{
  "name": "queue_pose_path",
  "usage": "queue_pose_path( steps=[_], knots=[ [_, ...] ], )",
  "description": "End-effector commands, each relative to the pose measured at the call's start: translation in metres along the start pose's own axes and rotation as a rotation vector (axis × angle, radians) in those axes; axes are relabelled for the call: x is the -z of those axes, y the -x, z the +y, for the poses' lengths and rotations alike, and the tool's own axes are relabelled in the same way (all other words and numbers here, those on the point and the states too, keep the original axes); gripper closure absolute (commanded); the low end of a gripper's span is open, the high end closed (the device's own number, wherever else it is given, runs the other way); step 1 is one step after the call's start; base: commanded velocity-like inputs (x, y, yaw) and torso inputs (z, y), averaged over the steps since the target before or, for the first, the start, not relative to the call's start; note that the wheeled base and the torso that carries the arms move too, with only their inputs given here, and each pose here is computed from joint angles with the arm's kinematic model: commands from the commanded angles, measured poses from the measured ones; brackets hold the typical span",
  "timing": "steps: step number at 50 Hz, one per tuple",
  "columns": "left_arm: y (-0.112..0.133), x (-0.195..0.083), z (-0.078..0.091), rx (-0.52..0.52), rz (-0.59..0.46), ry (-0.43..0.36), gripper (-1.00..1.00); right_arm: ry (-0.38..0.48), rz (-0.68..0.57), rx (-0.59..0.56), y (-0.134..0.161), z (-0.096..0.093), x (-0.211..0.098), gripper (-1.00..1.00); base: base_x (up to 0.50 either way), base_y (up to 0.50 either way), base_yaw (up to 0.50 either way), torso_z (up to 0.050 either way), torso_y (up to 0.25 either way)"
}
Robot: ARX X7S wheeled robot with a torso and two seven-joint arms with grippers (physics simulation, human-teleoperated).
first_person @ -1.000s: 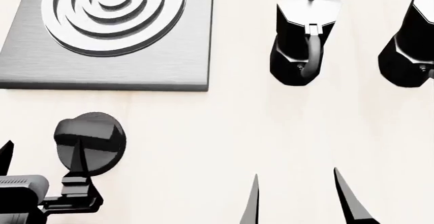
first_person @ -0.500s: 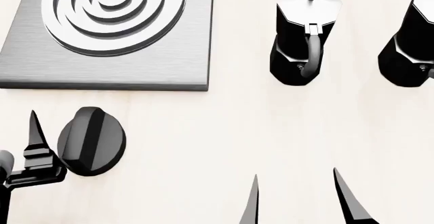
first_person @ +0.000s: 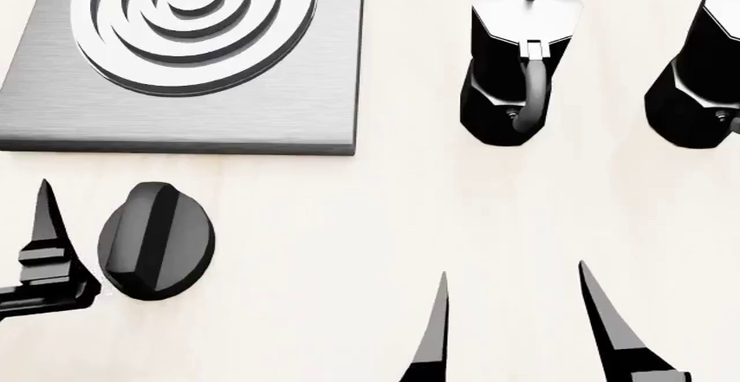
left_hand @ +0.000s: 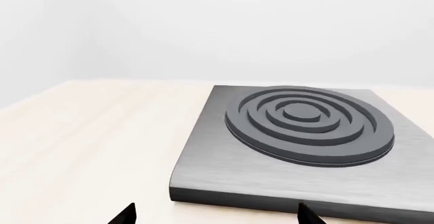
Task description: Turn off the stove.
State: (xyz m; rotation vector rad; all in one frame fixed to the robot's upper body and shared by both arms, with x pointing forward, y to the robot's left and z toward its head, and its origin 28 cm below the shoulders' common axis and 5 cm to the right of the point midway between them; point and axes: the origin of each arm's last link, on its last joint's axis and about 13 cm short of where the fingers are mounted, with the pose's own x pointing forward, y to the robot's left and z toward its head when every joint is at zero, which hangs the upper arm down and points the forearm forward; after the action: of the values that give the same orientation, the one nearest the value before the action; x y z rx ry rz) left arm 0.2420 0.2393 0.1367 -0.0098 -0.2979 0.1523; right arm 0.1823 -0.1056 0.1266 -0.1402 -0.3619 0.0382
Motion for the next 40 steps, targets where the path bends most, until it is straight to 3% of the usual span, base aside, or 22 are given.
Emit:
queue_pose_path(
  steps=[1,40],
  knots=[
    [0.002,-0.01,0.003,0.041,-0.028,0.034,-1.0,0.001,-0.048,0.02,-0.018,-0.005,-0.008,-1.0,0.0,0.0,0.0,0.0,0.0],
    [0.01,-0.037,-0.002,0.118,-0.093,0.091,-1.0,0.033,-0.117,0.027,-0.037,-0.01,-0.031,-1.0,0.0,0.0,0.0,0.0,0.0]
  ],
)
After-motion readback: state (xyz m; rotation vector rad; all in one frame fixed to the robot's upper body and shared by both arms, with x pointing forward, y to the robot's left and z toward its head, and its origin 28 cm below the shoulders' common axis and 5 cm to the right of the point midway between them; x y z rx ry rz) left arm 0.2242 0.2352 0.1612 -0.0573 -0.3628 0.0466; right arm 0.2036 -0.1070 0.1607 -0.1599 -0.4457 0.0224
